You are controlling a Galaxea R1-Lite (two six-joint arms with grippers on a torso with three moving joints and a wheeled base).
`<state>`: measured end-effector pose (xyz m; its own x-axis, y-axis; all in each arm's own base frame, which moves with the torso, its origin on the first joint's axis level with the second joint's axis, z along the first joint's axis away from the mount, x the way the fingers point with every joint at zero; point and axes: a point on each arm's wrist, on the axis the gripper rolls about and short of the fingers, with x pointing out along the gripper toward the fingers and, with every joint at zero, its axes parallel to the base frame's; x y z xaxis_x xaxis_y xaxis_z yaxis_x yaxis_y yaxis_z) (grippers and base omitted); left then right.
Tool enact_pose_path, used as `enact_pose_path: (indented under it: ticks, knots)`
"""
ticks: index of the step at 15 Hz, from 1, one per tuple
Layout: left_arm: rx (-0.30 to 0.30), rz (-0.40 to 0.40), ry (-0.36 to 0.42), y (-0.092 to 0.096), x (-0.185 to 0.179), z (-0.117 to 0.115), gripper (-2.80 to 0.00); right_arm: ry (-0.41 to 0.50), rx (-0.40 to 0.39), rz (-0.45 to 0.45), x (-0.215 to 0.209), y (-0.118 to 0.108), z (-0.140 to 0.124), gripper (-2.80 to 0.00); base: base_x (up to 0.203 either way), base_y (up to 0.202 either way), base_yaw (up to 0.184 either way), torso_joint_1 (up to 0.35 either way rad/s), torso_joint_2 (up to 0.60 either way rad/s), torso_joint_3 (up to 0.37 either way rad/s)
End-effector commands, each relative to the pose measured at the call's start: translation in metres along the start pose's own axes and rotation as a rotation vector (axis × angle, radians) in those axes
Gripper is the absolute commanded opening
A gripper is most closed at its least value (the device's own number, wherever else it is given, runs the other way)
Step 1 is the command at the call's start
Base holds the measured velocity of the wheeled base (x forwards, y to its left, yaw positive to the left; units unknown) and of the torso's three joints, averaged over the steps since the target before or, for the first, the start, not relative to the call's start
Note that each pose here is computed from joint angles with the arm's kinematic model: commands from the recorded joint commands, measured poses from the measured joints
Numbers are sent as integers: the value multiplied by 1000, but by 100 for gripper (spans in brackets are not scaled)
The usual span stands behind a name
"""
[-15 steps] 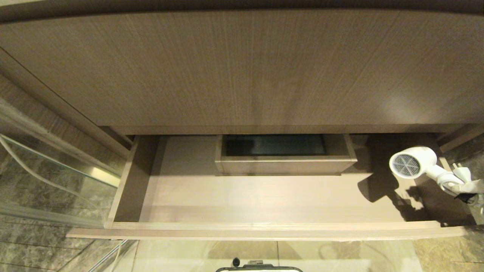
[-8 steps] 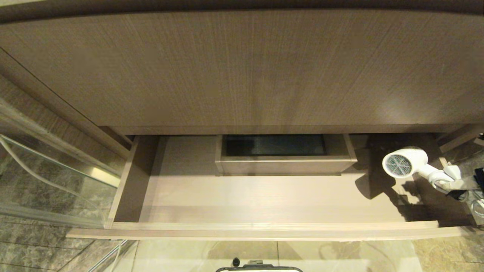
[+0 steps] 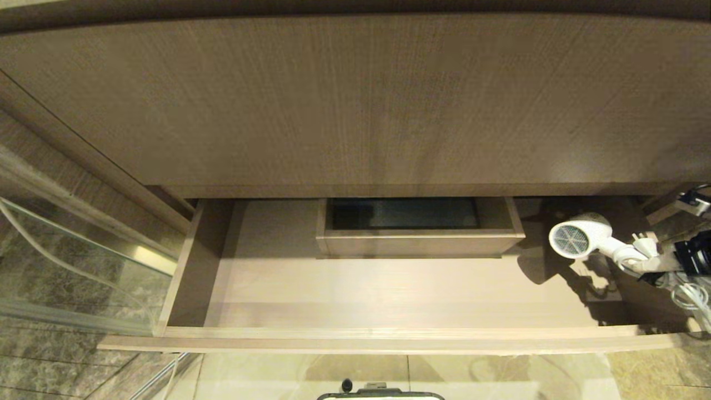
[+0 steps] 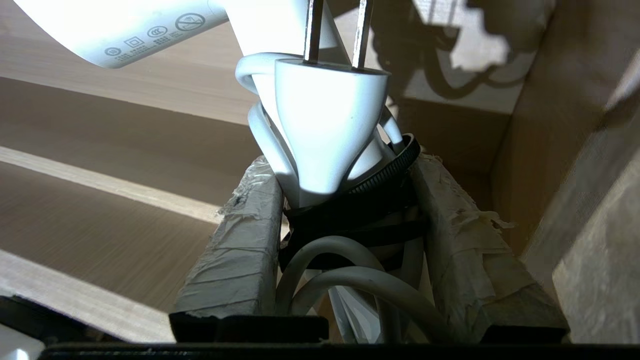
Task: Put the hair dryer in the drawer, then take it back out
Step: Put it into the drawer
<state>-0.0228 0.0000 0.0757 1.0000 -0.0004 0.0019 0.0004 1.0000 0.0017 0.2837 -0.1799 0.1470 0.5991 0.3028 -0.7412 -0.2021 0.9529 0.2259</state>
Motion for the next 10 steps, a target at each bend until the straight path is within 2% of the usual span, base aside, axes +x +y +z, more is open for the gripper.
enact_pose_path:
  ticks: [1,10]
  knots:
    - [0,0,0,0,0,0,-280,-3,-16,10,11,-5,3,-280,0,0,0,0,0,0]
    - [0,0,0,0,0,0,-280,8,-23,25,27,-10,4,-280,0,0,0,0,0,0]
